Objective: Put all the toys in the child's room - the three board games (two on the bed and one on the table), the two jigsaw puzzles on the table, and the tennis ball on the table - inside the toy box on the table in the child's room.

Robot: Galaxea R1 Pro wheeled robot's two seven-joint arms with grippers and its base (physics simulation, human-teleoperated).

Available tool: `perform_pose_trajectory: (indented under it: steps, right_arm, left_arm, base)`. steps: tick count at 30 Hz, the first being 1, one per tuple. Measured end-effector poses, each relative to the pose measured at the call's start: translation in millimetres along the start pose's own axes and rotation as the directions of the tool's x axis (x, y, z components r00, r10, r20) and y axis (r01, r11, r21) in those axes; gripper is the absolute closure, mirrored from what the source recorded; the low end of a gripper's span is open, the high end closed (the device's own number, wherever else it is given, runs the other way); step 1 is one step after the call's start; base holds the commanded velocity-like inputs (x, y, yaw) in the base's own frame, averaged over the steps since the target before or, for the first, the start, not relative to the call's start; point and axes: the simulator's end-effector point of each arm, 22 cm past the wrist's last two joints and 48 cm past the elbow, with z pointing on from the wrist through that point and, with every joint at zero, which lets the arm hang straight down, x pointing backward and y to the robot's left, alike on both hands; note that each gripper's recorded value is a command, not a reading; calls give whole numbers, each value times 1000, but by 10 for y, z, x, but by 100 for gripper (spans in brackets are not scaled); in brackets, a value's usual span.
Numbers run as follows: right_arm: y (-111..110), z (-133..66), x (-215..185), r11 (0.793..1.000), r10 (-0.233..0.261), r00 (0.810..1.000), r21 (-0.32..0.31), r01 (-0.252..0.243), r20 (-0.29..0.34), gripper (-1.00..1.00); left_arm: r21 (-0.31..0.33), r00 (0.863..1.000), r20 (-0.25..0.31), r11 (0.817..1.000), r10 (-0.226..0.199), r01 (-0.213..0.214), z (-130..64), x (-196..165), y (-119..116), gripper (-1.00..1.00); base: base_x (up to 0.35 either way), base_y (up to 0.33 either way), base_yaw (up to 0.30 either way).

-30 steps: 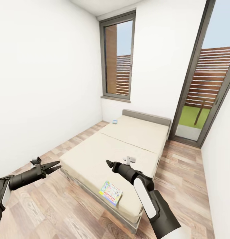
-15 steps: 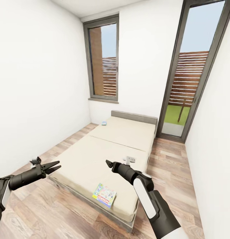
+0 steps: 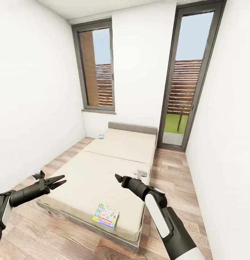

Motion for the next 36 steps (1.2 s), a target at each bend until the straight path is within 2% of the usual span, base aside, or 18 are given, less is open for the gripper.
perform_pose_trajectory:
  steps: [10, 36]
  right_arm:
    - [31, -20, -33, 1000, -5, 1000, -3, 5, 7, -100]
    - [91, -62, -99, 1000, -15, 1000, -9, 15, 20, -100]
  left_arm:
    - [4, 1000, 3, 1000, 7, -7, -7, -18, -41, -100]
    - [12, 1000, 9, 1000, 22, -22, -20, -53, -126, -100]
  base:
    - [0, 52, -266]
    - [0, 129, -268]
